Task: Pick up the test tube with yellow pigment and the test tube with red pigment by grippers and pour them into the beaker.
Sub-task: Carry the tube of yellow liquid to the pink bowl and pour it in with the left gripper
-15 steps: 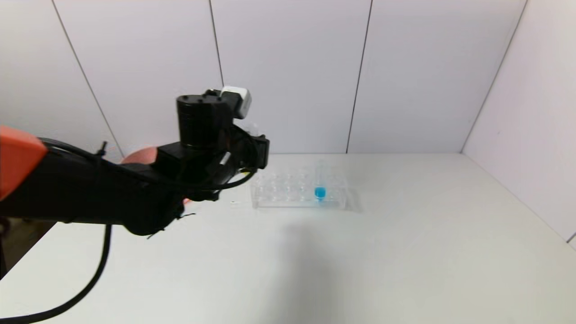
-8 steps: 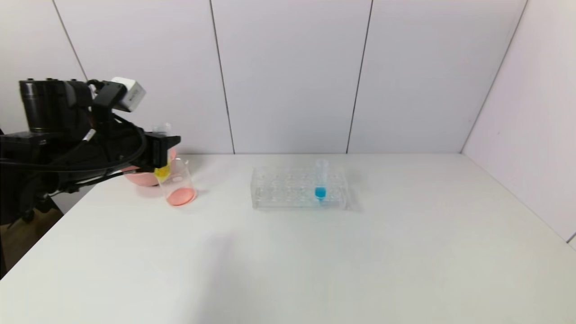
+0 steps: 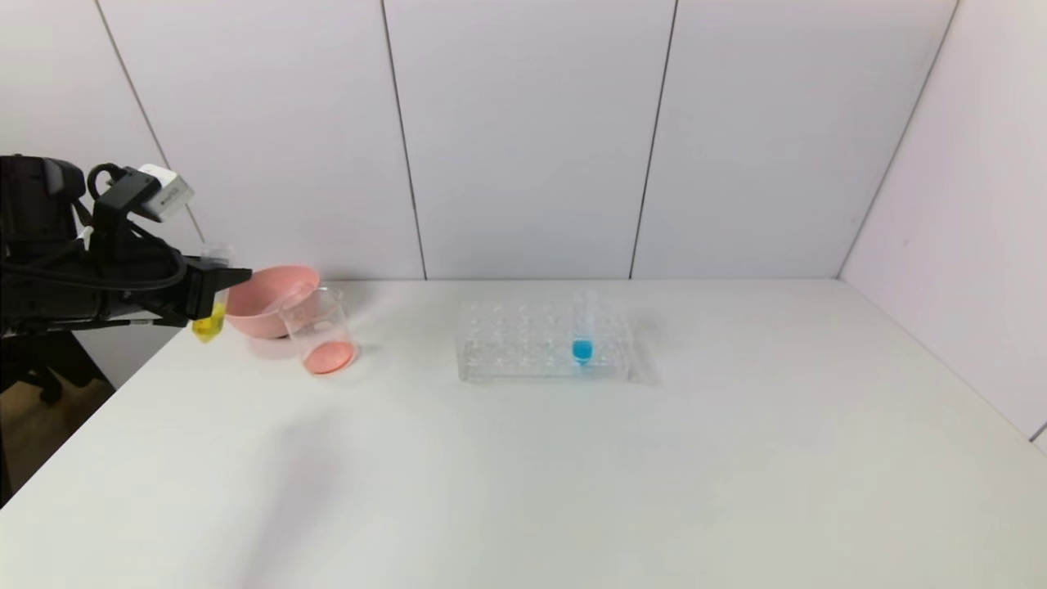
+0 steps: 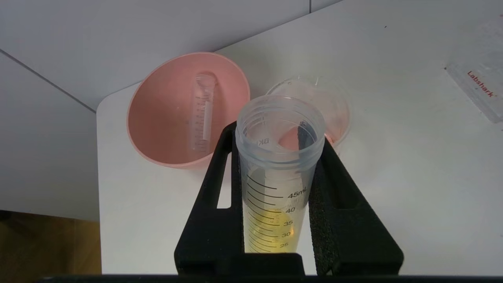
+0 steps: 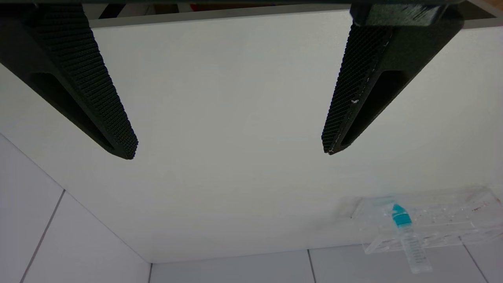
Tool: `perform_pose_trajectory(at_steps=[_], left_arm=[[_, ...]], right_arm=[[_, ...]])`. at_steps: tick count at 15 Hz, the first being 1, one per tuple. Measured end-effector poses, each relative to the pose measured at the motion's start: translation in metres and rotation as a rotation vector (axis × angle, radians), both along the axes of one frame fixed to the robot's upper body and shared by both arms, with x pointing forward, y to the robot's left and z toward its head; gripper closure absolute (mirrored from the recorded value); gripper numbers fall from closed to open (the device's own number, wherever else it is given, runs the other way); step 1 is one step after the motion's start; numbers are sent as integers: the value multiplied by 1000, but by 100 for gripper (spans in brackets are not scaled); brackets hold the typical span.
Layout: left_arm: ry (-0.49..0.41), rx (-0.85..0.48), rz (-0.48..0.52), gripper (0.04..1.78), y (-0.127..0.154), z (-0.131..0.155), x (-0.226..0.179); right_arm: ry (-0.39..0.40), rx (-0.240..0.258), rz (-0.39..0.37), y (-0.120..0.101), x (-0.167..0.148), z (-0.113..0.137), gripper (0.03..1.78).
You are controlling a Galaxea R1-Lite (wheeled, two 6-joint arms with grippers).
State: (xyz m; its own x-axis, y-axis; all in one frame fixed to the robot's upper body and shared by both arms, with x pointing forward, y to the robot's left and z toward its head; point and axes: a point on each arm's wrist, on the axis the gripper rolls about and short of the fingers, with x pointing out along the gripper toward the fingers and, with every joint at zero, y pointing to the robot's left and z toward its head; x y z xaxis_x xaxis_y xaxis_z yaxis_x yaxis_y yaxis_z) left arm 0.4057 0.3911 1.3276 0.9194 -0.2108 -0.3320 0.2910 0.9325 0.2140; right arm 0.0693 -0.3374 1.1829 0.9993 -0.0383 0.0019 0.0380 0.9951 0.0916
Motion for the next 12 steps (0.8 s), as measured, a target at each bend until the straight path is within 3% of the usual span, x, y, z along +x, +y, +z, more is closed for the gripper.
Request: perform_pose_trajectory(at_steps=[6,12], left_arm=[[133,142,-82,135,9,8,37],[323,312,-146,135,-2,23,47]], right_arm=[[0,0,0,0,0,0,10],[0,0,0,0,0,0,10]])
